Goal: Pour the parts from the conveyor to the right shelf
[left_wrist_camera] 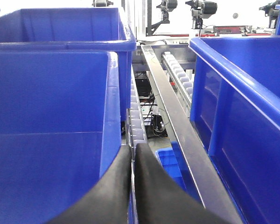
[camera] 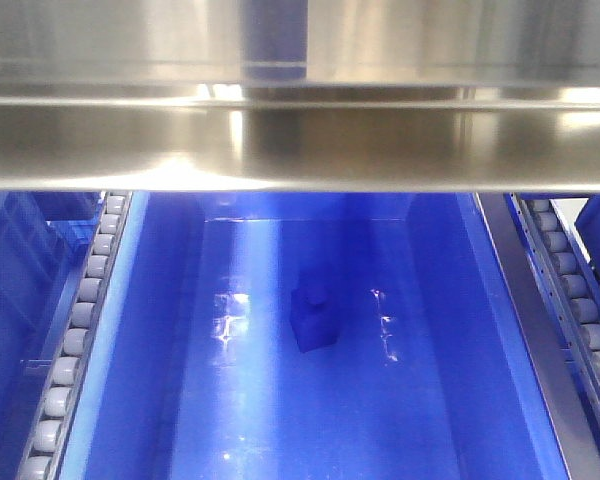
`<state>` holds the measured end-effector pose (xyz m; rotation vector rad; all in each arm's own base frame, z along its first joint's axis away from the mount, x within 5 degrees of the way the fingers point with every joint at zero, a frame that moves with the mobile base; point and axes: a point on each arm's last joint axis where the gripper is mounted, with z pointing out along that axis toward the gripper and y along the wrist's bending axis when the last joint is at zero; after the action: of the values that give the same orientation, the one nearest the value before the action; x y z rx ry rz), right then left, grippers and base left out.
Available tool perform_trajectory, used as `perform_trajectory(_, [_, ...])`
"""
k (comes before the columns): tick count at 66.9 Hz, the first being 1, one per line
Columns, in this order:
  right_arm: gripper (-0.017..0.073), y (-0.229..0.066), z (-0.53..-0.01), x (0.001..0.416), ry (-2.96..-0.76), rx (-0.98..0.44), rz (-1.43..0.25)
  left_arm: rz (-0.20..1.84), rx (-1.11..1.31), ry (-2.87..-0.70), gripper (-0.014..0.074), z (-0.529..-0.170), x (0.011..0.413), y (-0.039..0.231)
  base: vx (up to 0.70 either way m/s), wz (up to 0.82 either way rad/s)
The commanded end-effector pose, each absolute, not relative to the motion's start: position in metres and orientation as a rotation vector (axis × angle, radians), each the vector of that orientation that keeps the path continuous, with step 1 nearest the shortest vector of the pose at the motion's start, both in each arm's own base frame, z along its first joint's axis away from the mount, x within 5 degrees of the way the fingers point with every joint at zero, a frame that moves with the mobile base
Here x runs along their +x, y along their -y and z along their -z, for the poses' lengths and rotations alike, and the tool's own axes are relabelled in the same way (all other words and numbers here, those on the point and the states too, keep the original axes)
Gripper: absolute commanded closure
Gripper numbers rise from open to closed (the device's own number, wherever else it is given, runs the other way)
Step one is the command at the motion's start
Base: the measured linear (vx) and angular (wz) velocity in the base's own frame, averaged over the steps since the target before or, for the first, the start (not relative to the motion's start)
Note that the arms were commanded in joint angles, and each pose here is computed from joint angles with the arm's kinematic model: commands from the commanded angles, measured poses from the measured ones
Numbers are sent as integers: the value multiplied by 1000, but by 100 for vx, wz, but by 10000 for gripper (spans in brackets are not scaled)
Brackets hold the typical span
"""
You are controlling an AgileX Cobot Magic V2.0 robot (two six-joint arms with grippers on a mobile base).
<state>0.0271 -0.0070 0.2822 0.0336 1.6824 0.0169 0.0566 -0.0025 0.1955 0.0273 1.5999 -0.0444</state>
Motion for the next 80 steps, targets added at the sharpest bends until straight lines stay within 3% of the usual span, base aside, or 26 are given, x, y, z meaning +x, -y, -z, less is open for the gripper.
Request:
perform_trajectory(1, [568, 7, -295, 27, -1606, 18, -7, 64, 21, -1490, 600, -210, 55, 3, 0, 0])
perform_trajectory(30, [568, 0, -270, 32, -1546, -25, 37, 64, 21, -1490, 600, -210, 55, 3, 0, 0])
perform_trajectory(45, [568, 2, -253, 39, -1570, 14, 91, 64, 21, -1490, 600, -210, 55, 3, 0, 0])
perform_trajectory(69, [568, 5, -210, 54, -1467, 126, -4, 64, 21, -1490, 600, -210, 55, 3, 0, 0])
perform_trajectory(80, [568, 4, -204, 56, -1469, 103, 16, 64, 21, -1490, 600, -210, 55, 3, 0, 0])
